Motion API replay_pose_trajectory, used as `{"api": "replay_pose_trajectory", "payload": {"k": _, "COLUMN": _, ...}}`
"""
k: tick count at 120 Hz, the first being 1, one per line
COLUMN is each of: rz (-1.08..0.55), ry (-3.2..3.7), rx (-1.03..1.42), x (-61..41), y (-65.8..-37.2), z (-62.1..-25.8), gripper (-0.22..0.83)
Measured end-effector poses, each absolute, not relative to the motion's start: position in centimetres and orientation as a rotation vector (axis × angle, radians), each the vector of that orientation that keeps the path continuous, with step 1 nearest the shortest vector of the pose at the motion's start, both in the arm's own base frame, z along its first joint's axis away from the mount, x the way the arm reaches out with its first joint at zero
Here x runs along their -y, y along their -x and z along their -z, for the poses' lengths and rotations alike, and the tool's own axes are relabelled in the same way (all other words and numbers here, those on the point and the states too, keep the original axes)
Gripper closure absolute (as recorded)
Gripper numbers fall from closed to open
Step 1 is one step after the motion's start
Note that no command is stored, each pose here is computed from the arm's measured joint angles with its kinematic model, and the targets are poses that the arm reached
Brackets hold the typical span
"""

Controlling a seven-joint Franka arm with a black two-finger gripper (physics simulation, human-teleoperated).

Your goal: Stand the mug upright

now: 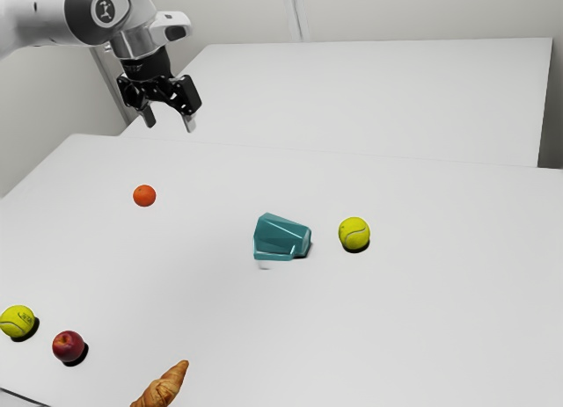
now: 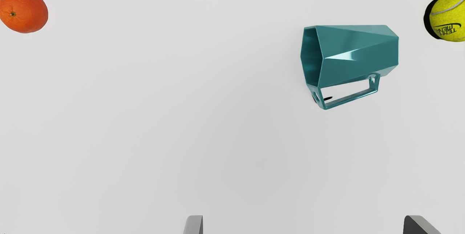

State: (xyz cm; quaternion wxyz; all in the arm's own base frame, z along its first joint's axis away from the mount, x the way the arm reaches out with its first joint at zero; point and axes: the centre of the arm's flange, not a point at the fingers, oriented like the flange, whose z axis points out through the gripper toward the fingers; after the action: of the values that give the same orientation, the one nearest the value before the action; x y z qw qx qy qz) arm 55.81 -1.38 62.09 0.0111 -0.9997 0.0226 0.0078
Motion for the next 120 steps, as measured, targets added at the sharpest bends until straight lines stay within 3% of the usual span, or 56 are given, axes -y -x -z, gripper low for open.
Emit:
{"api": "replay_pose_trajectory", "payload": {"k": 51, "rz": -0.088, "ry": 3.122, "rx": -0.064, "x": 2.5, "y": -55.3, "z": -60.4, "gripper": 0.0}}
{"api": "replay_pose_trajectory", "payload": {"k": 120, "rz": -0.224, "ry": 3.495, "rx": -0.065, "x": 4.5, "y": -55.4, "z": -45.1, "gripper": 0.0}}
